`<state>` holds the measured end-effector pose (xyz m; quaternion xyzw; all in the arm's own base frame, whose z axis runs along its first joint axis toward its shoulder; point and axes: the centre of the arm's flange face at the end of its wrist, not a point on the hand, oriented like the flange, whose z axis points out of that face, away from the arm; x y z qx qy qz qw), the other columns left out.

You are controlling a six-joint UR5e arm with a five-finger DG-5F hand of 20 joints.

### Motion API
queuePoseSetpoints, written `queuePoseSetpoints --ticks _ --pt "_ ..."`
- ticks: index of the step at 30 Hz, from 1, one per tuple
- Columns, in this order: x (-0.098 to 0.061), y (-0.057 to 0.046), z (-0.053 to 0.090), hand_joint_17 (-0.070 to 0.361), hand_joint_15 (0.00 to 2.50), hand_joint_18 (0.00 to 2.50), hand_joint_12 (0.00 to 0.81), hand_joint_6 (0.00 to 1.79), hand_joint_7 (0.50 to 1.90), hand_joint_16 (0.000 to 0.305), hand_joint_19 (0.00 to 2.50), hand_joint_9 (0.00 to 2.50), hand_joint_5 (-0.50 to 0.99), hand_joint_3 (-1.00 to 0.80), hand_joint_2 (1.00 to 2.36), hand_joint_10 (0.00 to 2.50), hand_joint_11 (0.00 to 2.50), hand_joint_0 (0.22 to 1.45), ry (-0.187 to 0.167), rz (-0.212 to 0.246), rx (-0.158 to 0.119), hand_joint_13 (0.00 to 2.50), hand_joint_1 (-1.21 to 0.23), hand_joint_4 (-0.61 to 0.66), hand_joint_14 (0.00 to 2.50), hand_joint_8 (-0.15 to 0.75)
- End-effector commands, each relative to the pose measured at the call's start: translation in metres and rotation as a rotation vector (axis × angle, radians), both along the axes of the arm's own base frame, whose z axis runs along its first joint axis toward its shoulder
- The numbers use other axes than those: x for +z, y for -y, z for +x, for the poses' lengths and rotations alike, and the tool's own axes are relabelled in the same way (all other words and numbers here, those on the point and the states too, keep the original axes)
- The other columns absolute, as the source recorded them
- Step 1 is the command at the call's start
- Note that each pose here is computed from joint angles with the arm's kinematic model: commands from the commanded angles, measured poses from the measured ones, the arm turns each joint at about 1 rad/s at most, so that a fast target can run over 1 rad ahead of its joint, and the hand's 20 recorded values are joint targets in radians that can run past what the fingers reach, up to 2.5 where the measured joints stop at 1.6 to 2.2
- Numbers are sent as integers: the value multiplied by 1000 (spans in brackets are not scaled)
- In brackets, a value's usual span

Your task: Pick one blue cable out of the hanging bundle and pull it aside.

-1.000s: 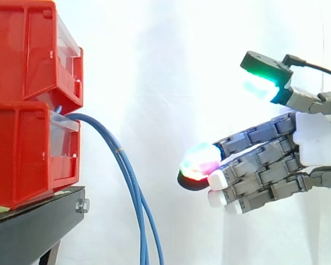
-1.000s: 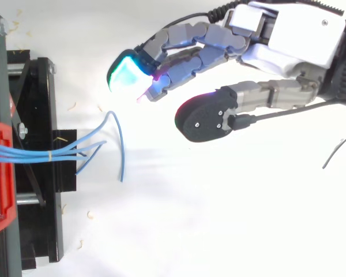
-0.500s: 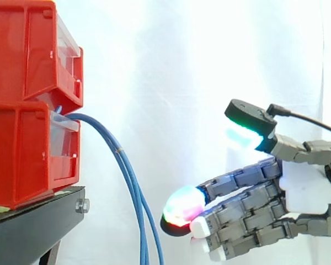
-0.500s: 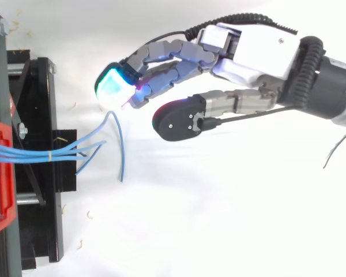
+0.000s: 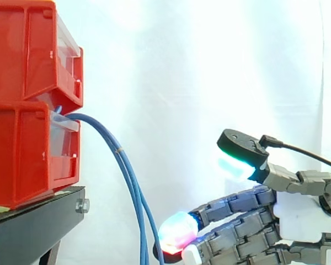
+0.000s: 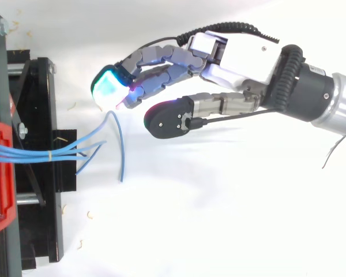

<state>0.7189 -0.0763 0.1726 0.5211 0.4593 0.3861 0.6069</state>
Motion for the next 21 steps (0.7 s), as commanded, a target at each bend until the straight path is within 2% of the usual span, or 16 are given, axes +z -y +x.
queuePoseSetpoints --ticks 1,3,4,7,10,13,16,17,21 --pt "-6 -1 1 115 284 414 351 502 724 51 291 704 -186 -489 1001 5 179 483 -4 -5 -3 592 -505 320 10 310" --pt "-8 -2 1 115 284 414 353 502 725 51 299 705 -186 -488 1001 5 172 483 -2 -2 -1 594 -506 320 10 310" --pt "-18 -2 3 115 288 414 352 502 724 51 291 704 -186 -489 1001 4 168 483 -3 -2 1 594 -505 321 10 311" --pt "-34 -7 12 115 288 414 352 502 727 51 298 704 -186 -489 1001 5 173 483 48 9 5 596 -506 322 10 314" --pt "-38 -9 18 115 285 414 354 502 728 51 299 704 -186 -492 1000 5 178 484 71 13 7 596 -505 322 10 313" --pt "-33 -15 22 116 288 418 352 502 727 51 305 706 -185 -492 1000 5 168 483 92 6 11 597 -504 324 10 311" --pt "-28 -20 27 116 295 423 353 502 725 52 320 705 -185 -491 1000 4 167 482 99 -9 14 598 -504 323 12 313" --pt "-34 -21 30 117 292 424 354 502 726 52 320 705 -185 -493 1000 5 167 482 93 -24 14 599 -504 325 10 311" --pt "-51 -23 35 118 300 430 354 502 727 52 322 704 -183 -493 1000 5 175 481 88 -10 22 598 -504 326 10 312"
